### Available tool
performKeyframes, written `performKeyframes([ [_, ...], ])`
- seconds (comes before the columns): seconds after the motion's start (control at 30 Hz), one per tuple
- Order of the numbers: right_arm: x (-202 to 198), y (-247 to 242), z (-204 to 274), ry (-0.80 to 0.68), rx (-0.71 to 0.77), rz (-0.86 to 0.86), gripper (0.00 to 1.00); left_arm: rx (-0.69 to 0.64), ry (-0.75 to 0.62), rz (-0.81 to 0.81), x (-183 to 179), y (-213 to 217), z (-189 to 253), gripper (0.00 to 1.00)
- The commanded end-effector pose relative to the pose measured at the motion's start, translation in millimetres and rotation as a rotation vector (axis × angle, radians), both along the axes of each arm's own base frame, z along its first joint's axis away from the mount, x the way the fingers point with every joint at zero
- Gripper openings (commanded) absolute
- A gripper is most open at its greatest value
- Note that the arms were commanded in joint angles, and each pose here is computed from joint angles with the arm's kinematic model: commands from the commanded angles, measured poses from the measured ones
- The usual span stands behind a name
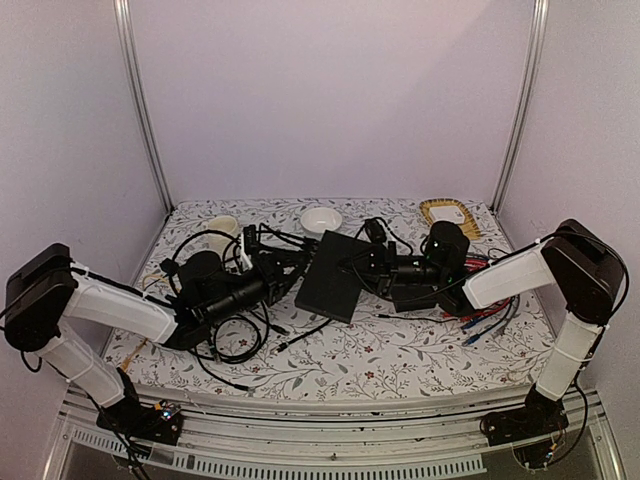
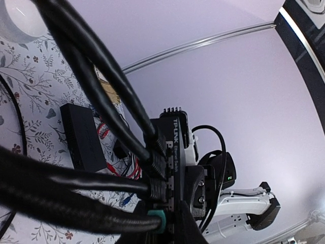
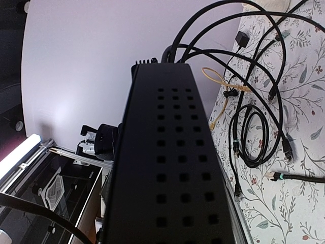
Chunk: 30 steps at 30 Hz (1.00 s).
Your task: Pull the plug from the switch port
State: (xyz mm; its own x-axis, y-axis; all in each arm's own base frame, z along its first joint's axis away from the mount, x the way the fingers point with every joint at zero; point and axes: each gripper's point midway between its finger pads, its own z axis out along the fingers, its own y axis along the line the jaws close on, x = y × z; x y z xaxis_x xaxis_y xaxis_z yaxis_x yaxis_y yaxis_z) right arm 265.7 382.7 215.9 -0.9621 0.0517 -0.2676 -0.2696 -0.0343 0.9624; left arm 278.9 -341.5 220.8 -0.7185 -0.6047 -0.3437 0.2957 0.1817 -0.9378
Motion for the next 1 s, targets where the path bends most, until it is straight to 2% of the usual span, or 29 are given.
performKeyframes([
  [0.0,11.5,-18.4,27.9,-0.101,0.076,-0.05,0.02,0.062,-0.016,0.296,36.4,56.7,-4.1,0.0],
  [0.6,15.9,-25.5,32.9,-0.111,0.08,-0.074,0.02,0.095,0.0,0.278,30.1,63.9,-14.3,0.0],
  [0.97,25.0,-26.8,32.4,-0.121,0.062,-0.108,0.02,0.252,0.112,0.326,-0.6,135.0,-55.3,0.0],
])
